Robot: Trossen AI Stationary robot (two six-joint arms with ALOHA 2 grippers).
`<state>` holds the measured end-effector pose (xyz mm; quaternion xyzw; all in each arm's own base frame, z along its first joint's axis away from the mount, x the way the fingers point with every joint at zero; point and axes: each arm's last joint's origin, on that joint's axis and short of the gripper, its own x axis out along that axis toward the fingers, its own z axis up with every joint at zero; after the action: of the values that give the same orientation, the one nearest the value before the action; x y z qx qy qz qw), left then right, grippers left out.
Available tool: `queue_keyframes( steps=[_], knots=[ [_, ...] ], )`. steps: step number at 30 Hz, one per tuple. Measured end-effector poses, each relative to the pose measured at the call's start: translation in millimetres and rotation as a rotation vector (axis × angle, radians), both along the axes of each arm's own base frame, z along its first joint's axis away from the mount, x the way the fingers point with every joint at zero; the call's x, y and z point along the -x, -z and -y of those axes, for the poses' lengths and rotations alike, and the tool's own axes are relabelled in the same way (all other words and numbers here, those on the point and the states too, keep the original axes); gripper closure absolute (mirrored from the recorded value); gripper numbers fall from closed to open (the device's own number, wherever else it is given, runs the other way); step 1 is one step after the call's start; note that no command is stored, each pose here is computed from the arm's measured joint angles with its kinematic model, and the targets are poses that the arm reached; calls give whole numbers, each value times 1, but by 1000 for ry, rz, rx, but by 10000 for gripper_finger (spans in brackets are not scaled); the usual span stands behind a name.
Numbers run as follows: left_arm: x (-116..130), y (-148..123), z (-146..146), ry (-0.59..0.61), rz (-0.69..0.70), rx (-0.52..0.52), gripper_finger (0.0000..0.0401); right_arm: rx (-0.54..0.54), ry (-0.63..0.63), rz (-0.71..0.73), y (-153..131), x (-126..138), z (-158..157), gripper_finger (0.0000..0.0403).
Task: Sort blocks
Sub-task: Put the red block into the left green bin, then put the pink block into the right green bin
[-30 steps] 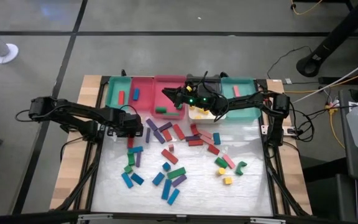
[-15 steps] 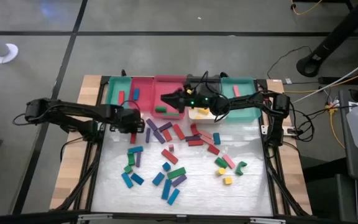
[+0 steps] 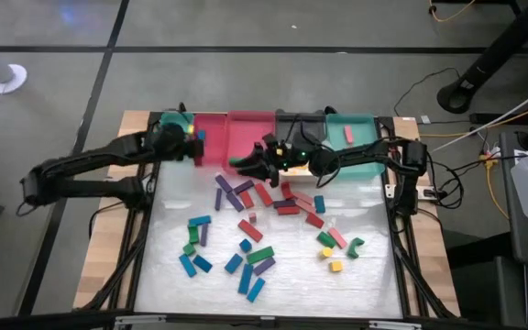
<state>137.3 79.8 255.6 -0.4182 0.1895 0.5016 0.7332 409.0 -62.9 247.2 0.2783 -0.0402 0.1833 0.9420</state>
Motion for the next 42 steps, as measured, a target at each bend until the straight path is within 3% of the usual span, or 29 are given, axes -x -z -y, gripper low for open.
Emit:
queue_keyframes(
  steps=[5,10,21,30,36,42],
  knots=[
    [17,-5,-17,-162,-171,-201,307,130,-57,2,5,-3,-21,217],
    [24,-1,-32,-285,-322,-264,299,288,-101,-72,19,-6,-42,217],
    [19,23,-58,-327,-482,-167,268,449,-154,-390,55,0,-84,217],
    [11,44,-70,-258,-499,-17,228,555,-47,-530,67,5,-98,217],
    [9,49,-72,-236,-503,16,225,654,10,-574,71,7,-99,217],
    [9,49,-72,-236,-502,15,224,667,-11,-636,76,10,-98,217]
  ],
)
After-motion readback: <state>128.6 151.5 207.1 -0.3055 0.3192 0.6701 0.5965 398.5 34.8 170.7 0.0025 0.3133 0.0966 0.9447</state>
